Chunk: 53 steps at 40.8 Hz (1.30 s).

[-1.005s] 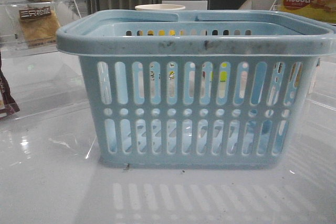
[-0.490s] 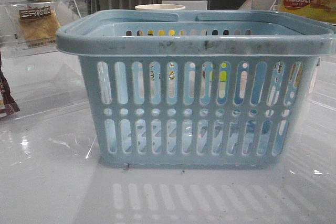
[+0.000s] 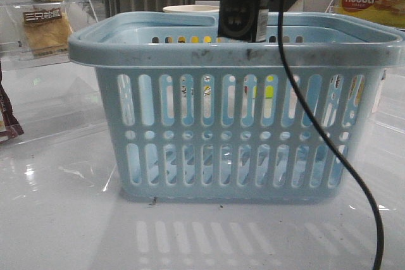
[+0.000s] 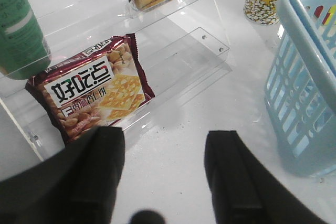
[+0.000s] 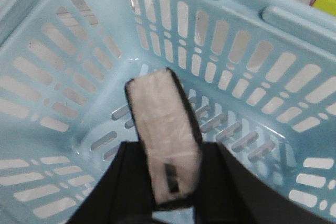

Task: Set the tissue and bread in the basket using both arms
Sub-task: 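Carry the tissue pack over the basket and release it inside, then reach the left gripper to the wrapped bread on the acrylic stand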

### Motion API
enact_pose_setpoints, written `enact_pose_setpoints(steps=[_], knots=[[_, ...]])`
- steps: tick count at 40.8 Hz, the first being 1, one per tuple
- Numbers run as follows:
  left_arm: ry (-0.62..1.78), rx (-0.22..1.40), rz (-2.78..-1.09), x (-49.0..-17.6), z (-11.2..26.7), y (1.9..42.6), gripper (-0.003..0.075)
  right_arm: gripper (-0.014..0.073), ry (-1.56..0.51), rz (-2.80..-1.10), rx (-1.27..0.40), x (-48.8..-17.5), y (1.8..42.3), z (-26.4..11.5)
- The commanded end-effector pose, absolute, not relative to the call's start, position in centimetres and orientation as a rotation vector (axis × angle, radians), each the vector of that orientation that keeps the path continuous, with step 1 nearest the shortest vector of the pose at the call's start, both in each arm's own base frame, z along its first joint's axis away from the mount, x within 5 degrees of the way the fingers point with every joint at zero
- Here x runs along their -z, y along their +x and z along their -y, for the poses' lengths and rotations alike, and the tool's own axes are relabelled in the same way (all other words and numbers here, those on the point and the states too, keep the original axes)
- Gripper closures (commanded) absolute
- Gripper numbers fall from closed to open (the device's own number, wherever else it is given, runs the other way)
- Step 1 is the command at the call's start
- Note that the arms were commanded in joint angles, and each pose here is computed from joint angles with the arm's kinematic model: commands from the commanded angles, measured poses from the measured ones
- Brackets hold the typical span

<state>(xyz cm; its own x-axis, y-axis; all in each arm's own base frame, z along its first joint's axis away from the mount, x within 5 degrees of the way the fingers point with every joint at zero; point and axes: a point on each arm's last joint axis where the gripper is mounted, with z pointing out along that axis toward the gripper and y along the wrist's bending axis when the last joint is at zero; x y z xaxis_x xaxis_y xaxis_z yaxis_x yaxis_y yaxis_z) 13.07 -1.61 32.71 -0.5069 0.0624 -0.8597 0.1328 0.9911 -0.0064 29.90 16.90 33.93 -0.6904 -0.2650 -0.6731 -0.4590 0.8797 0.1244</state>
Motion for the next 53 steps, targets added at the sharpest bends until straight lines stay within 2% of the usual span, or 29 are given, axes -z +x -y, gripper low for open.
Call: enact_pose_setpoints(steps=[1,3,8,11,19,29,44,47,53], knots=[[0.126,0.096,-2.002,-34.2,1.7,13.5,0.0297,0.0340,-0.498,-2.258,-0.396,-35.2,30.6,-17.2],[0.126,0.096,-2.002,-34.2,1.7,13.5,0.0297,0.0290,-0.499,-2.267,-0.393,-34.7,30.9,-17.4],[0.126,0.096,-2.002,-34.2,1.7,13.5,0.0297,0.0101,-0.500,-2.283,-0.387,-33.7,31.6,-17.7],[0.126,0.096,-2.002,-34.2,1.7,13.5,0.0297,0.0055,-0.502,-2.274,-0.381,-33.8,31.7,-17.7],[0.126,0.096,-2.002,-34.2,1.7,13.5,0.0297,0.0055,-0.529,-2.228,-0.335,-35.7,30.4,-16.8],[0.126,0.096,-2.004,-34.1,1.7,13.5,0.0297,0.0055,-0.545,-2.104,-0.321,-38.3,25.7,-14.1],[0.123,0.096,-1.975,-34.3,1.7,13.7,0.0295,0.0055,-0.592,-2.030,-0.260,-36.6,17.5,-9.4],[0.125,0.091,-1.983,-34.3,1.7,14.2,0.0274,0.0055,-0.589,-2.018,-0.262,-36.3,16.3,-8.8],[0.127,0.090,-2.020,-34.7,2.0,16.3,0.0179,0.0055,-0.585,-2.007,-0.263,-36.0,15.2,-8.2]])
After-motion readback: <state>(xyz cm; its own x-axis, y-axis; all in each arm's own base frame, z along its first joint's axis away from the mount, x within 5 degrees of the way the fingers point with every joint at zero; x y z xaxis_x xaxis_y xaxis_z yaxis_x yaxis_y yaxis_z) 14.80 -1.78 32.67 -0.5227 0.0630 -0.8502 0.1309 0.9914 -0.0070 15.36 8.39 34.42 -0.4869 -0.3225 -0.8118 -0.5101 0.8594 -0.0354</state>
